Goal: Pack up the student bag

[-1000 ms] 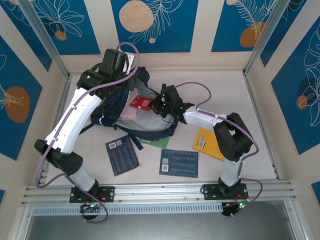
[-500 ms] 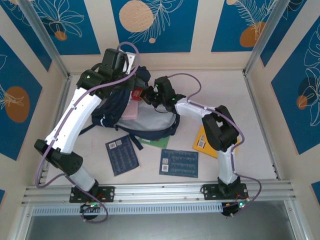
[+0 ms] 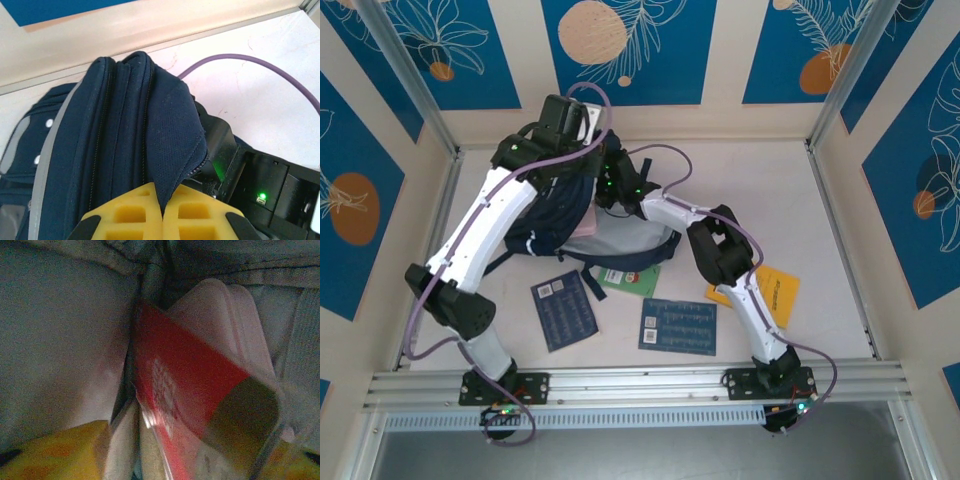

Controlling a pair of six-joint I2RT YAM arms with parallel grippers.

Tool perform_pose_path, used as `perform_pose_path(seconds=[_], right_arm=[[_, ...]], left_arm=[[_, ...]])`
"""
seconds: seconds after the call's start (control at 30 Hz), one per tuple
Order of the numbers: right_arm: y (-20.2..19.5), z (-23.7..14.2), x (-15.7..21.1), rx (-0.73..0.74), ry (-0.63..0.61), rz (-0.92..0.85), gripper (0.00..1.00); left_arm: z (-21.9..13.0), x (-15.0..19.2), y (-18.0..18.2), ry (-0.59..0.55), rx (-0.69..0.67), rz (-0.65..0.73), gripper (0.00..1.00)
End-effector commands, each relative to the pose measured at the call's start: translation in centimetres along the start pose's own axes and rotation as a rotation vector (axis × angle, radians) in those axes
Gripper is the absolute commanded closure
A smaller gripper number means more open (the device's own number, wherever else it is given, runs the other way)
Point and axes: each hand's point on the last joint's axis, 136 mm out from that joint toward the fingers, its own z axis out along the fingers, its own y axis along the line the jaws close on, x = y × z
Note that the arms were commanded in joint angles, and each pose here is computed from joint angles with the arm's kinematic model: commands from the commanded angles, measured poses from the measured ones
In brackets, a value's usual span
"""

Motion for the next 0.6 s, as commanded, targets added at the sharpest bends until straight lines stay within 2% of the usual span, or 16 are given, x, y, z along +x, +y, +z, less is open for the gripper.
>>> perform_pose_path(seconds=[0.0, 0.13, 0.23, 0.37, 0.57], right_arm=[[5.4, -4.3, 0.5, -0.107, 0.001, -0.199, 0.33], [5.6, -9.7, 1.1, -0.043, -0.025, -0.357, 0.25], [3.2, -13.4, 1.6, 0.067, -0.041, -0.399, 0.23], [-0.3, -17.7, 1.9, 0.171, -0.058, -0.383, 0.24], [-2.4, -23.5, 2.5, 0.225, -0.093, -0.430, 0.29]], left_arm=[[-1.2, -3.8, 0.2, -0.131, 0.033, -0.044, 1.00], [-0.2, -4.0, 1.8, -0.126, 0.036, -0.104, 1.00], [0.7, -4.8, 3.7, -0.148, 0.024, -0.172, 1.00], [1.9, -5.8, 6.8, -0.169, -0.028, -0.241, 1.00], [1.7, -8.0, 11.9, -0.232, -0.071, -0.378, 1.00]])
